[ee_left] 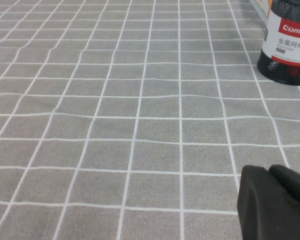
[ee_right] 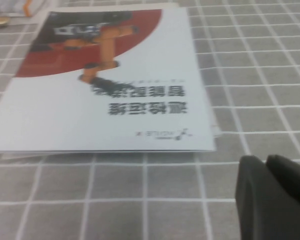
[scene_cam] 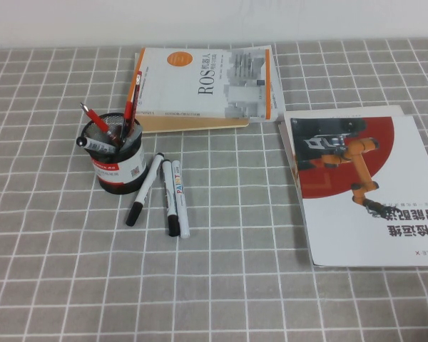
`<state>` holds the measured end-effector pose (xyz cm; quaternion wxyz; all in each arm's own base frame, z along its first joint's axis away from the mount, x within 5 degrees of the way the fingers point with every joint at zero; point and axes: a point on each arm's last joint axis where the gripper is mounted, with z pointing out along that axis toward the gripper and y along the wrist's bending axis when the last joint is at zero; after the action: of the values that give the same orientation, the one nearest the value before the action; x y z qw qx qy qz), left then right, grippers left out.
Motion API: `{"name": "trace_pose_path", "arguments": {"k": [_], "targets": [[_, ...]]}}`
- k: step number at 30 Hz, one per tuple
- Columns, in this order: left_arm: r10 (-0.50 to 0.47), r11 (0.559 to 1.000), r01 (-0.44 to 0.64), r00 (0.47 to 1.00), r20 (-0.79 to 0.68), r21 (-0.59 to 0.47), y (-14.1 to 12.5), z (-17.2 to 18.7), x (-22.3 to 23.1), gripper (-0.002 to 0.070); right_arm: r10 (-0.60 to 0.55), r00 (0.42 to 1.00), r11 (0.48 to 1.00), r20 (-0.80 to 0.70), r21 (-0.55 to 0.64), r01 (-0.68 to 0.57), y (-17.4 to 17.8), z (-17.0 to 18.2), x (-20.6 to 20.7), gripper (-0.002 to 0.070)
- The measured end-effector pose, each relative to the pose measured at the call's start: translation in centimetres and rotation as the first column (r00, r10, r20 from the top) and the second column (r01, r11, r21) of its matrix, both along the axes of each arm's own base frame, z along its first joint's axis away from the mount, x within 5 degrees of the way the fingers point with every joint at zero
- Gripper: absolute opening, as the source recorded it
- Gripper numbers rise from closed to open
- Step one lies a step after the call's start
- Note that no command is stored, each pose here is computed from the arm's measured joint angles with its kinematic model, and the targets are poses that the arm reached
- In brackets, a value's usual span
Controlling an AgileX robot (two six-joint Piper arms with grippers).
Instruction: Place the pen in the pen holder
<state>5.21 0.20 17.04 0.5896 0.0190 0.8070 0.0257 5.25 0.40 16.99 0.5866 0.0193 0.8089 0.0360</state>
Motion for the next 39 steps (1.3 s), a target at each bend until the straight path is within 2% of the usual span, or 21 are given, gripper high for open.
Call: {"name": "trace_pose_path", "arguments": {"k": [7,14,39], "targets": [[0.0,1.0,0.0,1.0,0.0,0.0,0.0,0.0,0.0,-0.0005,0.054,0.999,0.999,-0.001,-0.005,-0.054,0.24,-0.01,-0.03,-0.0013],[0.0,1.0,0.0,1.0,0.0,0.0,0.0,0.0,0.0,-0.0005,0.052,0.999,0.997,-0.002,-0.06,-0.052,0.06,-0.03,-0.02,-0.0013],[0.0,1.0,0.0,1.0,0.0,0.0,0.0,0.0,0.0,-0.0005,0.052,0.999,0.996,-0.002,-0.066,-0.052,0.04,-0.03,-0.02,-0.0013]]}}
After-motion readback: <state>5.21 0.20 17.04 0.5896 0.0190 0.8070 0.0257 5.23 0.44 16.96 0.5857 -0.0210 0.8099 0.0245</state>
